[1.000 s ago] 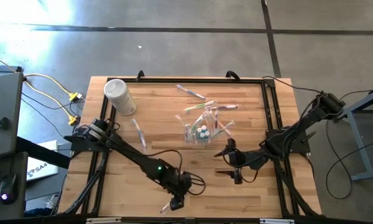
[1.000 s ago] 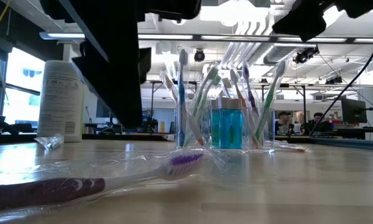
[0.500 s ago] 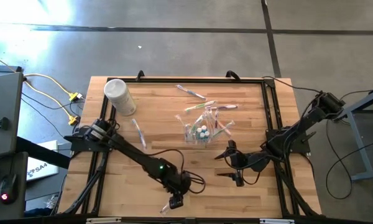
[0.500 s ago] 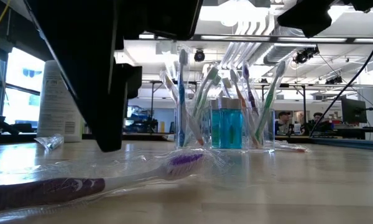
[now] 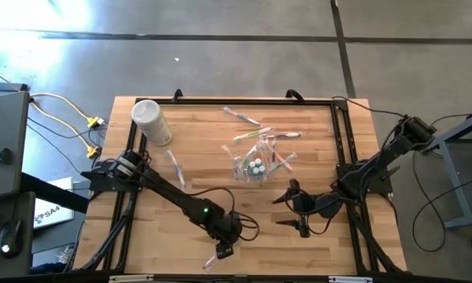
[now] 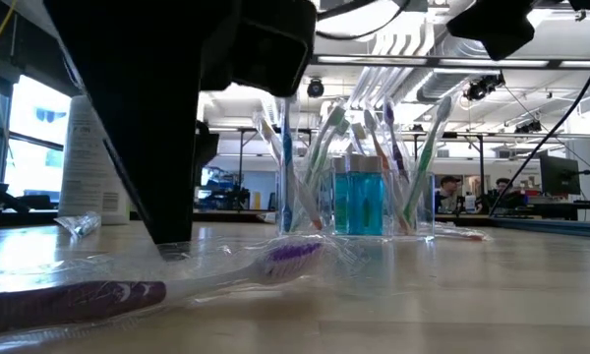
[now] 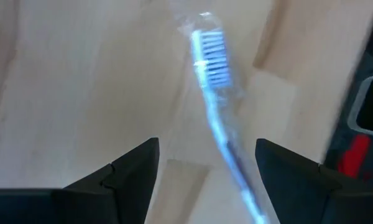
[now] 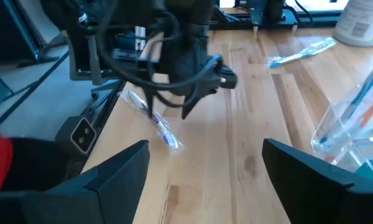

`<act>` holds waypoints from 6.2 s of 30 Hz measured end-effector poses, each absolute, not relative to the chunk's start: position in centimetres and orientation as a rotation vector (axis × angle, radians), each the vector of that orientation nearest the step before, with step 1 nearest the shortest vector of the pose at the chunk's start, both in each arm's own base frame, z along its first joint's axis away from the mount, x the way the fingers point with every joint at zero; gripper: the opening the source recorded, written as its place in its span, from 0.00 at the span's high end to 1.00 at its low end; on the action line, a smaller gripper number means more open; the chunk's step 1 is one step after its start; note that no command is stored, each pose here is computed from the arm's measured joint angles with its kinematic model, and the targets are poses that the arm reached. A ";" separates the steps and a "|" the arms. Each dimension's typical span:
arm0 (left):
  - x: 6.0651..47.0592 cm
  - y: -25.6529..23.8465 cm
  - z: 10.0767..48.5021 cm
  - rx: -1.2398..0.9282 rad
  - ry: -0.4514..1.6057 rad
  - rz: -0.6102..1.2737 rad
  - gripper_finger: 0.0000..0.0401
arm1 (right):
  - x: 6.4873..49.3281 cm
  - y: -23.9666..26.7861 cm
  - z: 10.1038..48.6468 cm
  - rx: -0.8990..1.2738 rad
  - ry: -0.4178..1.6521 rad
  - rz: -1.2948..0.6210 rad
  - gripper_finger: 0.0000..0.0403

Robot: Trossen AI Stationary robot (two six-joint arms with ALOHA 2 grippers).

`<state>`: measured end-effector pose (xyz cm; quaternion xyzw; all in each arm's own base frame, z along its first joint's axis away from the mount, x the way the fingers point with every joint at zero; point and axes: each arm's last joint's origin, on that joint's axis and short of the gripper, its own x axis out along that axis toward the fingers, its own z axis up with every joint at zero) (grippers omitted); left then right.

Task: Pick & Place toothbrushing station
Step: Put the violet toothbrush into the transparent organizer

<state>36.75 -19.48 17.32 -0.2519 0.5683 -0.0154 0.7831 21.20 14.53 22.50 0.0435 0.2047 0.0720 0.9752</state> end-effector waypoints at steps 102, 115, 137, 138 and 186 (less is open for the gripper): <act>38.4 -19.7 31.8 -0.039 0.013 0.027 1.00 | 24.8 15.5 23.8 0.035 0.002 0.263 0.61; 38.6 -19.4 31.7 0.056 0.019 -0.040 1.00 | 24.5 16.0 23.7 0.042 0.013 0.344 0.97; 38.1 -19.9 32.3 -0.082 0.007 -0.107 0.43 | 23.2 15.4 23.8 0.021 0.130 0.173 0.97; 38.1 -19.8 32.4 -0.080 0.012 -0.096 0.43 | 22.9 15.4 24.0 0.016 0.143 0.151 0.97; 31.6 -24.4 30.7 0.006 0.218 0.338 0.43 | 23.0 3.7 16.9 0.138 0.356 -0.440 0.97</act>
